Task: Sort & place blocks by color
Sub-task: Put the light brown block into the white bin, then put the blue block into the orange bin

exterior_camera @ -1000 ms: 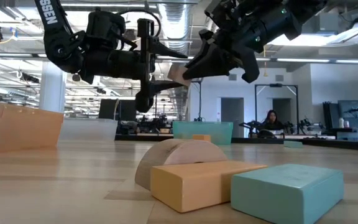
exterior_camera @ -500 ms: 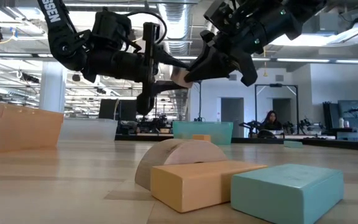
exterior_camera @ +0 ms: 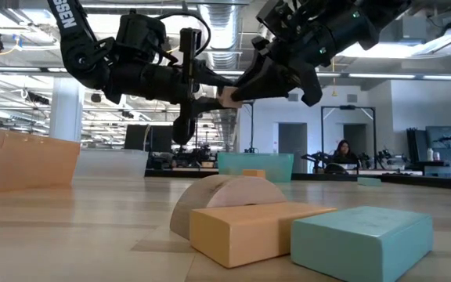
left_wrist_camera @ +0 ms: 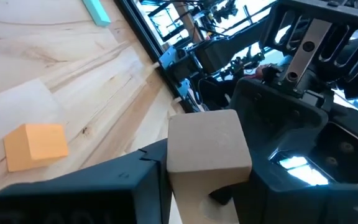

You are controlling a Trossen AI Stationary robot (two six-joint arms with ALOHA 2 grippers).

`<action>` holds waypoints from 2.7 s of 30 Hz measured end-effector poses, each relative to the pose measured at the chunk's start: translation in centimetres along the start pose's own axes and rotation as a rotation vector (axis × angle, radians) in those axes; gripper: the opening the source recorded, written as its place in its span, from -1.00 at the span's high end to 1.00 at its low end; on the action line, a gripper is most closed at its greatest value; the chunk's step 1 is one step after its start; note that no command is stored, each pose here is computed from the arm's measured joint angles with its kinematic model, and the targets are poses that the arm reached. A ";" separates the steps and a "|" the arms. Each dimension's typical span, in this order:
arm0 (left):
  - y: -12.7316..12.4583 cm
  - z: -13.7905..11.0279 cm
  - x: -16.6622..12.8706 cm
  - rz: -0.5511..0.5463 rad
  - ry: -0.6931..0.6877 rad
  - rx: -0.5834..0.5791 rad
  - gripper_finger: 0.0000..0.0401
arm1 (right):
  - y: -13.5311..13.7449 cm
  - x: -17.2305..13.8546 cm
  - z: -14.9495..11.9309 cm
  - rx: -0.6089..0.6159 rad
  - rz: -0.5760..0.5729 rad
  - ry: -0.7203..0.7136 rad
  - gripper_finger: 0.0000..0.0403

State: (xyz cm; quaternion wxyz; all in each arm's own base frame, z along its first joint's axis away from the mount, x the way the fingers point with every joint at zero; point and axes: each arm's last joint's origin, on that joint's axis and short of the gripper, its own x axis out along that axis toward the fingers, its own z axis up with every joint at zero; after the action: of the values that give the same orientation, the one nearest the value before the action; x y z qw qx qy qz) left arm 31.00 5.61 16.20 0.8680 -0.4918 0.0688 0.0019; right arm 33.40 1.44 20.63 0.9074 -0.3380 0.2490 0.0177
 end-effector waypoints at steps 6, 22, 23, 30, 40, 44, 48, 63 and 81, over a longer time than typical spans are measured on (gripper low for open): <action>0.3 0.9 -0.3 -0.017 -0.002 0.024 0.52 | 0.1 -1.4 0.9 0.054 -0.028 0.014 0.11; -2.0 6.8 -8.7 0.483 -0.063 0.345 0.53 | -1.6 -9.6 1.6 0.283 0.025 0.081 -0.19; -2.4 7.2 -9.7 0.562 -0.081 0.375 0.53 | -1.8 -9.6 1.5 0.288 0.018 0.079 -0.19; -2.5 9.3 -15.4 1.120 -0.124 0.467 0.49 | -2.5 -8.7 0.7 0.309 -0.011 0.113 -0.18; 1.9 10.8 -18.6 1.383 0.041 0.382 0.42 | -2.2 -7.4 0.1 0.340 -0.005 0.155 -0.18; 2.4 10.9 -18.6 1.391 0.094 0.414 0.23 | -2.2 -7.4 0.1 0.345 -0.006 0.155 -0.18; 2.4 10.8 -18.6 1.379 0.115 0.418 0.06 | -2.2 -7.4 0.1 0.360 -0.008 0.153 -0.18; -0.4 11.4 -16.2 1.056 0.154 0.445 -0.12 | -2.2 -7.4 0.1 0.362 -0.008 0.150 -0.18; -9.0 2.6 -7.3 0.451 0.180 0.924 -0.12 | -0.8 -7.8 0.9 0.668 0.023 0.157 -0.18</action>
State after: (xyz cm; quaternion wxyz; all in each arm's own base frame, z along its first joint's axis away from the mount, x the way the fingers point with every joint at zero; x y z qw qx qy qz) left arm 24.72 3.62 26.06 0.9631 -0.0286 0.2410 0.1160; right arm 27.10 2.45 25.30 0.9458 -0.0197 0.3140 -0.0808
